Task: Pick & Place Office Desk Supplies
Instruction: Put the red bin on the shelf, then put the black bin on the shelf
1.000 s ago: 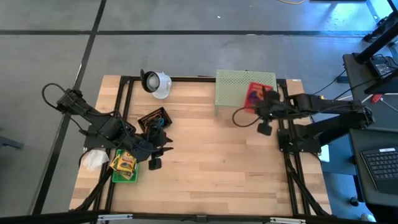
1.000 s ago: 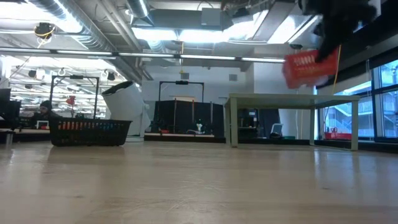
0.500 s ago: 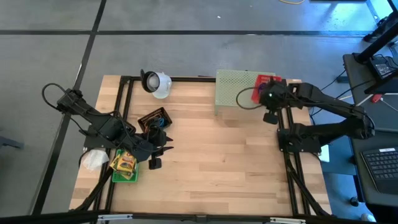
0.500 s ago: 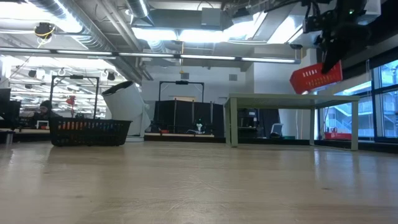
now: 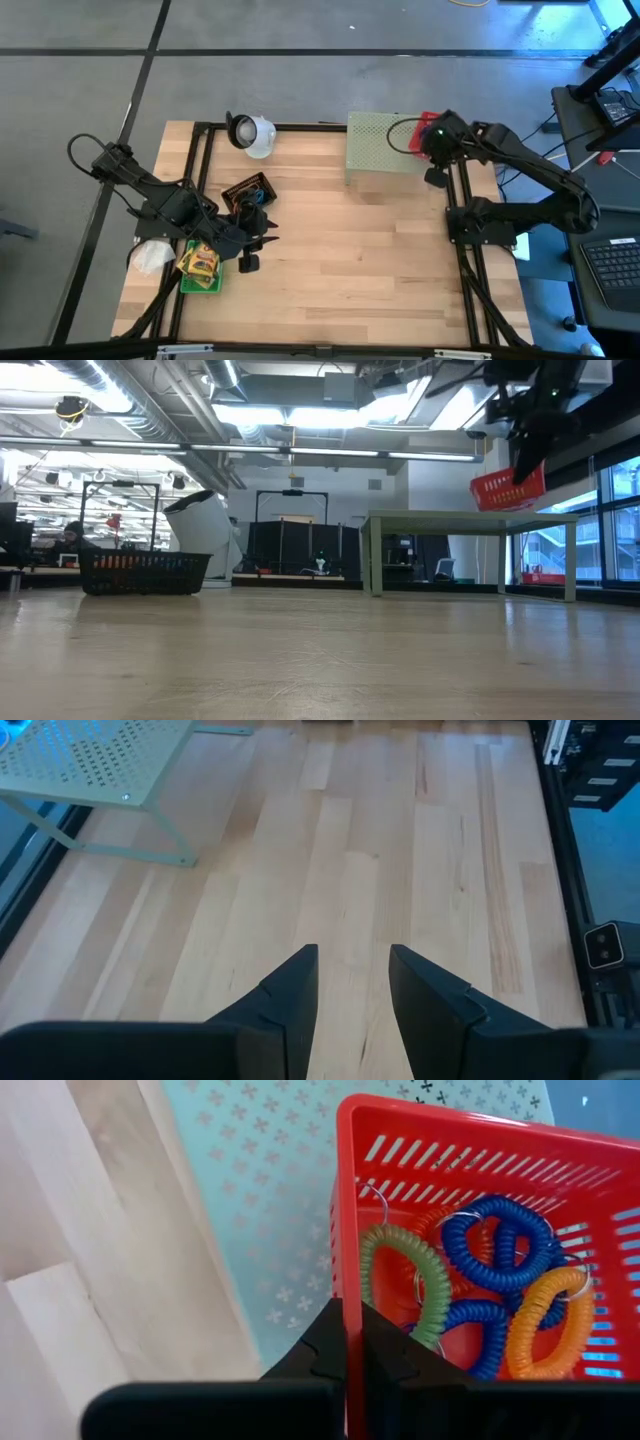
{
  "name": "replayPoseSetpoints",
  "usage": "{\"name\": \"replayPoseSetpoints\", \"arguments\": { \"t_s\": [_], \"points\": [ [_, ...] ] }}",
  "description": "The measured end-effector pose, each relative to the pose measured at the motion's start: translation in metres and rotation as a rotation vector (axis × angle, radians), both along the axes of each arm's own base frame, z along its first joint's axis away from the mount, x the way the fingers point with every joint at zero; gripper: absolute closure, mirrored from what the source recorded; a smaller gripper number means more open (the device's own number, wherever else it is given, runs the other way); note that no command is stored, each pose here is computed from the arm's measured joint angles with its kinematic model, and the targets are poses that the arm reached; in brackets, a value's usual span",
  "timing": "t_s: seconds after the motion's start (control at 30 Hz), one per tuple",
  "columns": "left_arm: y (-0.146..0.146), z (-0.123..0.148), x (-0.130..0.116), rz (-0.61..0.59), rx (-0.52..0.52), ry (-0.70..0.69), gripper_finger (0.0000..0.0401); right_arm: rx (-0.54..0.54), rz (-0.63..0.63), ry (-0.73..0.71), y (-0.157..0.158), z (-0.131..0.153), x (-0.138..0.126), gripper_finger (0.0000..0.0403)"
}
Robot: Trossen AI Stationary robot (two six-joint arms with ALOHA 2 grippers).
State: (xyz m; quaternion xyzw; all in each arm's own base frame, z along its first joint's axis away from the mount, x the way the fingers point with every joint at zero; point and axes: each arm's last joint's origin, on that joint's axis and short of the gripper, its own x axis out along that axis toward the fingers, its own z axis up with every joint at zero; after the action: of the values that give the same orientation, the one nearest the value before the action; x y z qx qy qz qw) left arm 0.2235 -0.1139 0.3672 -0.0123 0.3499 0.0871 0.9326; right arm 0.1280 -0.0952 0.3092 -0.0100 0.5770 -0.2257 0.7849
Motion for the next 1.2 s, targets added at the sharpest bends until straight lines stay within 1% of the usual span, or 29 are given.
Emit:
{"name": "replayPoseSetpoints", "arguments": {
  "t_s": [0.13, 0.3, 0.4, 0.63, 1.03, 1.1, 1.2],
  "points": [
    [0.0, 0.0, 0.0, 0.0, 0.0, 0.0, 0.0283, -0.002, 0.035, 0.021, -0.002, -0.001, 0.001, 0.0396],
    [0.0, 0.0, 0.0, 0.0, 0.0, 0.0, 0.0283, 0.012, 0.018, 0.031, -0.005, -0.004, 0.004, 0.0396],
    [0.0, 0.0, 0.0, 0.0, 0.0, 0.0, 0.0283, 0.016, 0.007, 0.027, -0.006, -0.005, 0.005, 0.0388],
    [0.0, 0.0, 0.0, 0.001, -0.002, 0.0, 0.0283, -0.005, -0.008, -0.012, -0.008, -0.003, 0.008, 0.0339],
    [0.0, 0.0, 0.0, 0.0, -0.001, 0.0, 0.0283, -0.007, -0.042, -0.035, -0.008, -0.002, 0.009, 0.0231],
    [0.0, 0.0, 0.0, 0.0, -0.001, 0.0, 0.0283, -0.011, -0.048, -0.045, -0.008, 0.002, 0.008, 0.0219],
    [0.0, 0.0, 0.0, 0.0, 0.0, 0.0, 0.0283, -0.032, -0.063, -0.09, -0.008, 0.016, 0.009, 0.0209]
  ]
}}
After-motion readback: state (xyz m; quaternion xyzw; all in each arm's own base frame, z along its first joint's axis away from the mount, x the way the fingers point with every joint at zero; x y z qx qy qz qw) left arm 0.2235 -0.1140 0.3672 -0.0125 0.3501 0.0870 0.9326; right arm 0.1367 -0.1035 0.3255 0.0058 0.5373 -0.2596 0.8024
